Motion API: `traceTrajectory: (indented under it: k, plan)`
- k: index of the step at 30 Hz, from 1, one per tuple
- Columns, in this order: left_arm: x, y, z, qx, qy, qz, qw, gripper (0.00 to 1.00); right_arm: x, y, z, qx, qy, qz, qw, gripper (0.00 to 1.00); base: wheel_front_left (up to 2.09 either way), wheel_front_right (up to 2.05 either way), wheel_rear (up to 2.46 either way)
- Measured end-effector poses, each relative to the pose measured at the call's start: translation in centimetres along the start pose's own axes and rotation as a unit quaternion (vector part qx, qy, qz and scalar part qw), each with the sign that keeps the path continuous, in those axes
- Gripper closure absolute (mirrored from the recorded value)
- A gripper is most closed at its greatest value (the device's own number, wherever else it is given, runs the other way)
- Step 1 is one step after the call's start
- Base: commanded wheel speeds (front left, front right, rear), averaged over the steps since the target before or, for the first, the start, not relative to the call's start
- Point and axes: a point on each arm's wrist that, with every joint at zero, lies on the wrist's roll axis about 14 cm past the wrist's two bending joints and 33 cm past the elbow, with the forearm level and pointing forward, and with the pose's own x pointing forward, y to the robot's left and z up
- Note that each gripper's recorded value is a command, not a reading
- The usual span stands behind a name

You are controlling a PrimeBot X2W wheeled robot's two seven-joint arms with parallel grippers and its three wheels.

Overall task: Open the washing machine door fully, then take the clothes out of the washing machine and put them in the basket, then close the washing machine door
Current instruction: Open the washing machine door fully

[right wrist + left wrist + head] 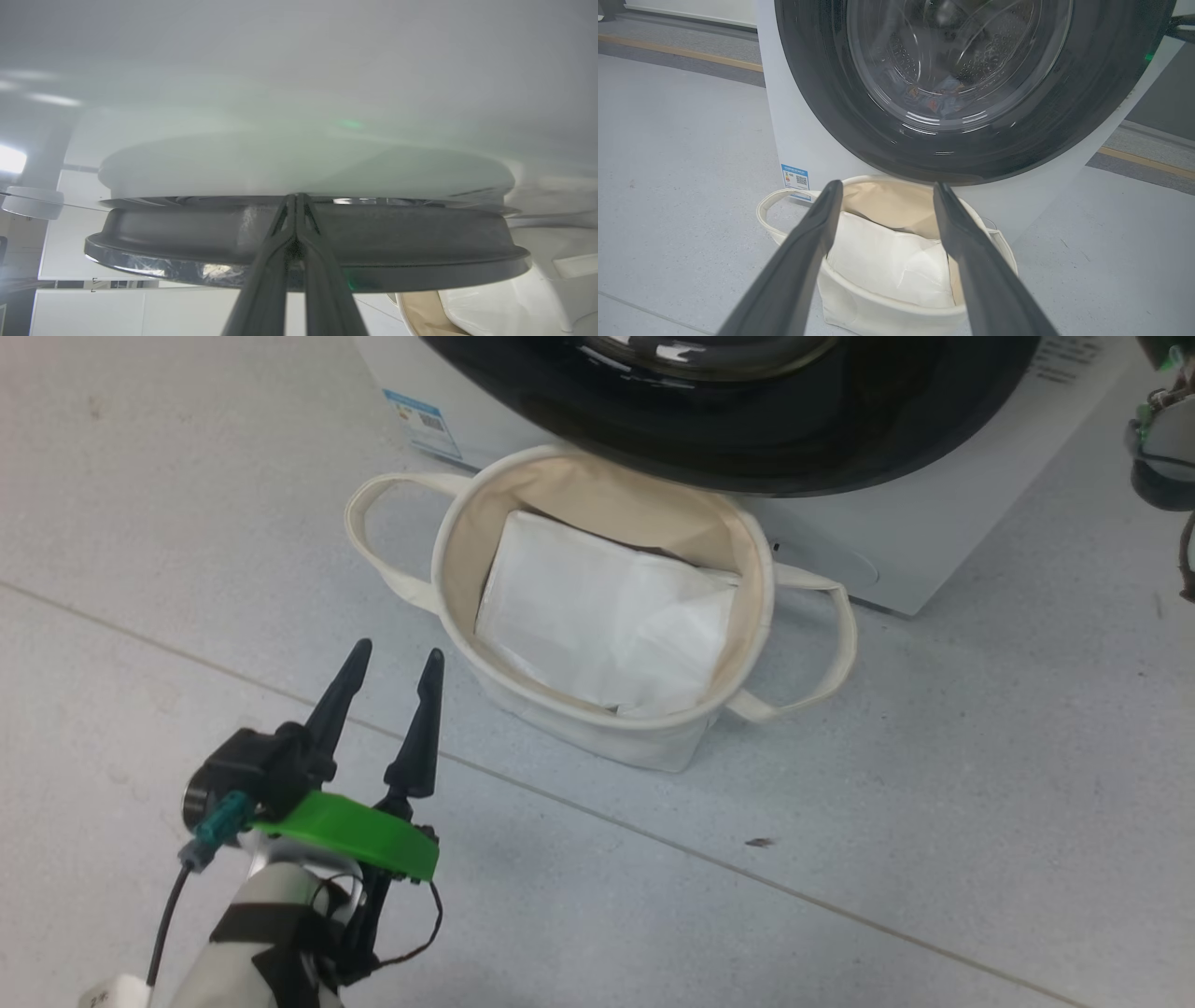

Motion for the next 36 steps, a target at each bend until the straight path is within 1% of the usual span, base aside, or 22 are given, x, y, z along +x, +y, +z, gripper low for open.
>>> traceTrajectory:
  k: [4,12,19,24,29,30,36]
  plan:
    - [0.3,0.2,0.2,0.001,-0.004,0.002,1.0,0.0,0.8,-1.1,-1.0,0.005,0.011,-0.009,1.0,1.0,0.0,0.0,0.0]
    - [0.3,0.3,0.0,-0.002,-0.003,0.005,1.0,0.0,1.6,-1.5,-1.3,0.008,0.011,-0.011,1.0,1.0,0.0,0.0,0.0]
    - [0.1,0.7,0.3,-0.001,-0.007,0.012,1.0,0.0,1.0,-1.0,-3.0,-0.004,0.064,-0.013,0.998,1.0,0.0,0.0,0.0]
    - [-0.2,0.6,1.3,-0.001,-0.02,0.01,1.0,0.0,-0.1,-0.3,-5.5,-0.003,0.097,-0.008,0.995,1.0,0.0,0.0,0.0]
    - [-0.8,0.4,2.2,-0.001,-0.031,0.008,0.999,0.0,-1.4,0.7,-8.9,-0.008,0.141,0.002,0.99,1.0,0.0,0.0,0.0]
    - [-0.8,0.4,2.2,-0.001,-0.031,0.008,0.999,0.0,-1.4,0.7,-8.9,-0.008,0.141,0.002,0.99,1.0,0.0,0.0,0.0]
    - [-2.4,0.5,2.3,-0.003,-0.032,0.014,0.999,0.0,-3.1,2.8,-14.7,-0.01,0.211,0.03,0.977,1.0,0.0,0.0,0.0]
